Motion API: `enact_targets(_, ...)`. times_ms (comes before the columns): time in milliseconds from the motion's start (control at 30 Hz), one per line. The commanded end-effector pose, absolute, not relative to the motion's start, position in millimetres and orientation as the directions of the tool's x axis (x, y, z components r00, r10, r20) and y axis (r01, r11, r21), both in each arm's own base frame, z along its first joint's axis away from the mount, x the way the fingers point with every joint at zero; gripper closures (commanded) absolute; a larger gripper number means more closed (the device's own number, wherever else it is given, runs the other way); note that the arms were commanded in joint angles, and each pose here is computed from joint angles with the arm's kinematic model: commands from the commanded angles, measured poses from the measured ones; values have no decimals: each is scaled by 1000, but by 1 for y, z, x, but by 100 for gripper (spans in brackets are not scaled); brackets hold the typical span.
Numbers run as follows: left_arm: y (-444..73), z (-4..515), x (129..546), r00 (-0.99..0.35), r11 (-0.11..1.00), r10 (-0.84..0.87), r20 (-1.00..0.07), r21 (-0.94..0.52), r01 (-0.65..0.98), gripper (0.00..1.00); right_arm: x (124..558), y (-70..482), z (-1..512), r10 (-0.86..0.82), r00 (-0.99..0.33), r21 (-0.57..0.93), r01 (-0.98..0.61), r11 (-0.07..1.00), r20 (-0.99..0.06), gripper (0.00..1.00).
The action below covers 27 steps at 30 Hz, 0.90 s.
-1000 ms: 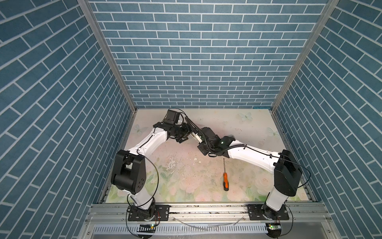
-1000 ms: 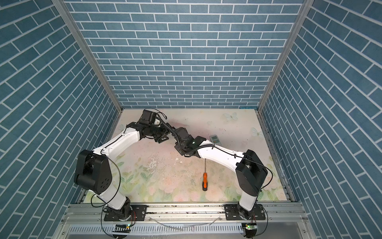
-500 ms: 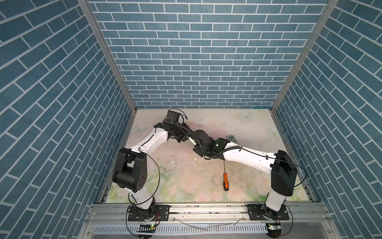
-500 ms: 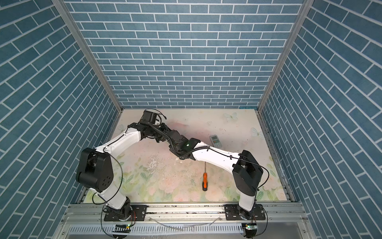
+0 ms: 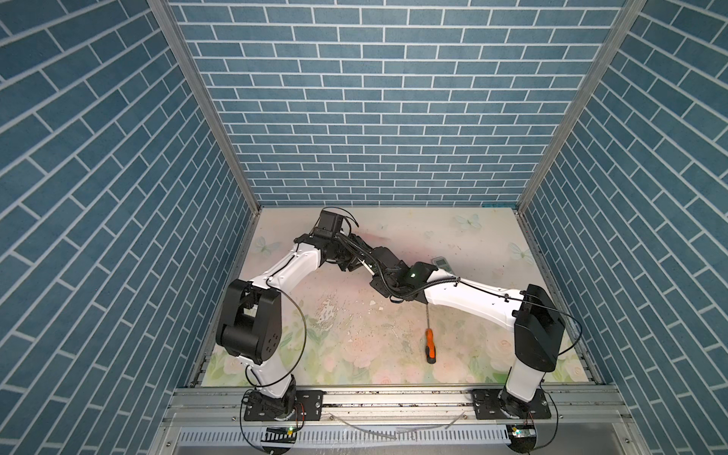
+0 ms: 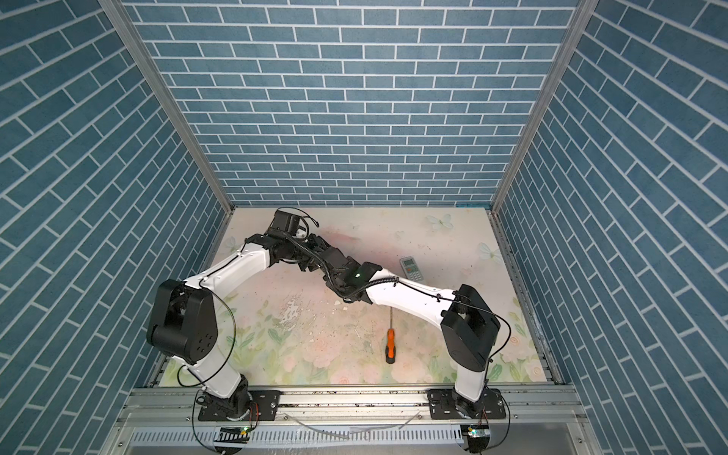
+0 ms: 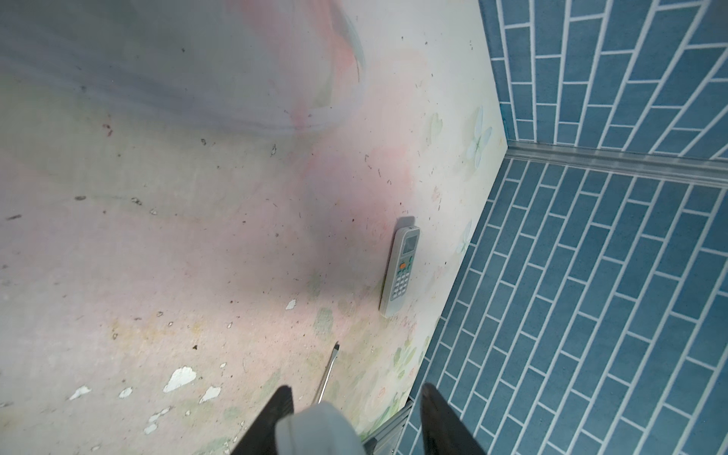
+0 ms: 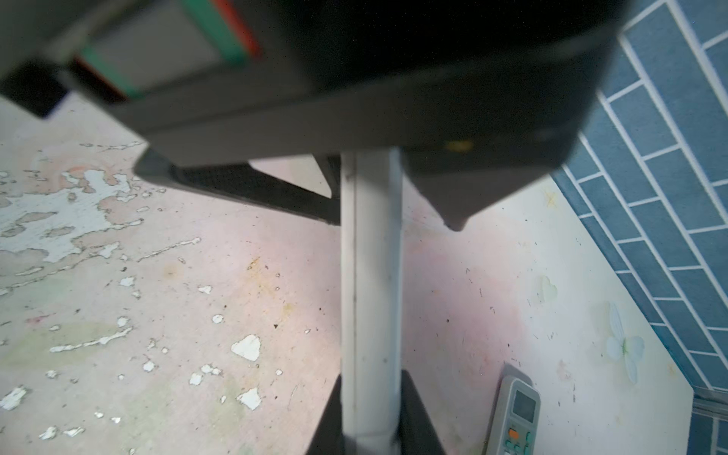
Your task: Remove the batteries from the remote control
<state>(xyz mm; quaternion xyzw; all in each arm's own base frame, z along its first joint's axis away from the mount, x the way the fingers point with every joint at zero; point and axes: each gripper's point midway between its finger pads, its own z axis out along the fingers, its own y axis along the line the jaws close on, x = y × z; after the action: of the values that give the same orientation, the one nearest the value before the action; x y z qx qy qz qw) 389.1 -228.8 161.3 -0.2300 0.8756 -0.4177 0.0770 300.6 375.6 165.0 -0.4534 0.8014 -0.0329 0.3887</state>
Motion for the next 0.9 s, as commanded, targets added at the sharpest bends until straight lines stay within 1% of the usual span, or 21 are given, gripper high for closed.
enact_targets(0,-227,177,387,-883,512,-466,65,-794,-328,45,310,375,176,-739,-292,-429,-662,615,-607,100)
enact_targets(67,-227,181,387,-879,504,-470,76,-795,-338,47,311,375,176,-736,-292,-430,-658,618,-611,100)
enact_targets(167,-227,184,387,-876,492,-473,94,-796,-352,56,312,377,176,-735,-291,-430,-658,619,-613,100)
enact_targets(233,-228,187,387,-878,488,-470,94,-801,-347,60,312,376,175,-736,-292,-435,-653,620,-610,100)
enact_targets(433,-228,186,386,-877,489,-471,95,-799,-349,65,313,376,169,-737,-293,-435,-653,620,-609,100)
enact_targets(467,-229,184,386,-868,474,-482,120,-797,-373,67,313,377,171,-733,-292,-433,-652,623,-615,100)
enact_targets(567,-229,180,385,-864,460,-485,138,-799,-386,72,314,379,172,-729,-290,-429,-653,625,-621,100)
enact_targets(667,-229,178,384,-864,462,-484,140,-798,-387,78,314,379,174,-725,-287,-425,-653,626,-626,100)
enact_targets(867,-231,175,389,-862,448,-484,150,-804,-391,94,314,379,176,-723,-286,-426,-651,628,-629,100)
